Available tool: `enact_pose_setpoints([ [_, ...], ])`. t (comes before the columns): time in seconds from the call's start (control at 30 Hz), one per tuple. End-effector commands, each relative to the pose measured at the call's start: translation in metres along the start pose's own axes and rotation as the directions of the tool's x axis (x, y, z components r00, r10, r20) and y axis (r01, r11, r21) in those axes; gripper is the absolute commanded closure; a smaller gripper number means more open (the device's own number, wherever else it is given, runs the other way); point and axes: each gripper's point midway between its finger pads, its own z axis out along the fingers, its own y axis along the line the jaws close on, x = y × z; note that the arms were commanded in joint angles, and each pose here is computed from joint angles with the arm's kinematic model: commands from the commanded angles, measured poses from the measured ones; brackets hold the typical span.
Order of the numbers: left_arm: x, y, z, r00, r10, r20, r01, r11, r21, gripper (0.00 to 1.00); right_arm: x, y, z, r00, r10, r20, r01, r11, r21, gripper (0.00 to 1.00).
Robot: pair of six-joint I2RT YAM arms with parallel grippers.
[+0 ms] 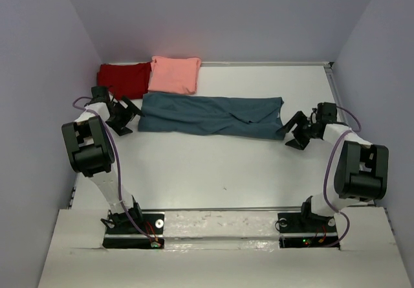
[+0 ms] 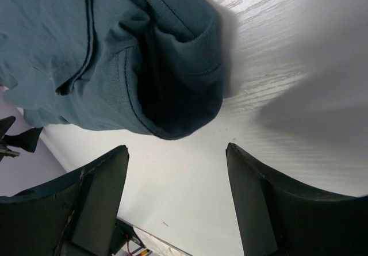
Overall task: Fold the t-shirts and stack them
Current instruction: Fold the other side of the tshirt into a rectangle
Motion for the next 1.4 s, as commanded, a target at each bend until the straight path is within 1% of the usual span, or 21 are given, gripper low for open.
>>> enact_pose_setpoints([
  [0.0,-0.012,-0.015,-0.006,0.999,0.026,0.020,-0.027,0.999,0.044,0.03,-0.009,0.021,0.007,0.996,-0.080,0.036,0.084,0.986,-0.143,0.26],
  [0.1,-0.012,-0.014,-0.005,0.999,0.026,0.019,-0.026,0.999,0.043,0.03,-0.014,0.027,0.010,0.992,-0.109,0.059,0.118,0.976,-0.185,0.27],
  [0.4,-0.015,-0.017,-0.007,0.999,0.027,0.021,-0.028,0.998,0.051,0.03,-0.030,0.038,0.005,0.981,-0.174,0.085,0.187,0.966,-0.178,0.27],
  [0.57,-0.016,-0.019,-0.007,0.999,0.029,0.024,-0.030,0.998,0.057,0.02,-0.035,0.041,-0.001,0.966,-0.240,0.102,0.254,0.954,-0.162,0.26],
  [0.67,-0.015,-0.019,-0.007,0.999,0.027,0.021,-0.028,0.998,0.058,0.02,-0.034,0.044,-0.008,0.956,-0.272,0.113,0.288,0.944,-0.163,0.22],
  [0.77,-0.014,-0.018,-0.005,0.999,0.029,0.018,-0.030,0.998,0.057,0.02,-0.029,0.037,-0.008,0.946,-0.303,0.116,0.318,0.936,-0.148,0.21],
  [0.83,-0.014,-0.017,-0.003,1.000,0.027,0.013,-0.028,0.998,0.057,0.03,-0.022,0.031,-0.003,0.944,-0.314,0.102,0.327,0.931,-0.162,0.22],
  [0.87,-0.014,-0.016,-0.003,1.000,0.026,0.012,-0.027,0.998,0.056,0.02,-0.017,0.034,-0.004,0.941,-0.323,0.100,0.337,0.921,-0.193,0.22],
  [0.93,-0.014,-0.017,-0.002,0.999,0.030,0.012,-0.030,0.998,0.057,0.02,-0.015,0.041,-0.007,0.924,-0.352,0.148,0.379,0.893,-0.242,0.22],
  [1.0,-0.013,-0.016,-0.001,1.000,0.030,0.009,-0.031,0.998,0.056,0.02,0.001,0.035,-0.007,0.921,-0.356,0.156,0.387,0.881,-0.272,0.21],
  [1.03,-0.013,-0.016,-0.001,1.000,0.030,0.007,-0.030,0.998,0.057,0.02,-0.003,0.044,-0.014,0.895,-0.388,0.219,0.440,0.851,-0.288,0.21],
  [1.1,-0.012,-0.016,-0.001,1.000,0.030,0.004,-0.030,0.998,0.056,0.02,0.006,0.038,-0.013,0.889,-0.400,0.222,0.452,0.841,-0.297,0.22],
  [1.13,-0.011,-0.015,0.000,1.000,0.028,0.001,-0.028,0.998,0.053,0.03,0.010,0.035,-0.011,0.891,-0.401,0.213,0.451,0.840,-0.303,0.25],
  [1.23,-0.012,-0.016,0.001,1.000,0.031,-0.002,-0.031,0.998,0.054,0.03,0.011,0.037,-0.009,0.893,-0.403,0.200,0.449,0.832,-0.327,0.29],
  [1.37,-0.014,-0.017,0.002,0.999,0.035,0.001,-0.035,0.998,0.055,0.03,0.007,0.036,-0.008,0.889,-0.408,0.209,0.456,0.834,-0.311,0.28],
])
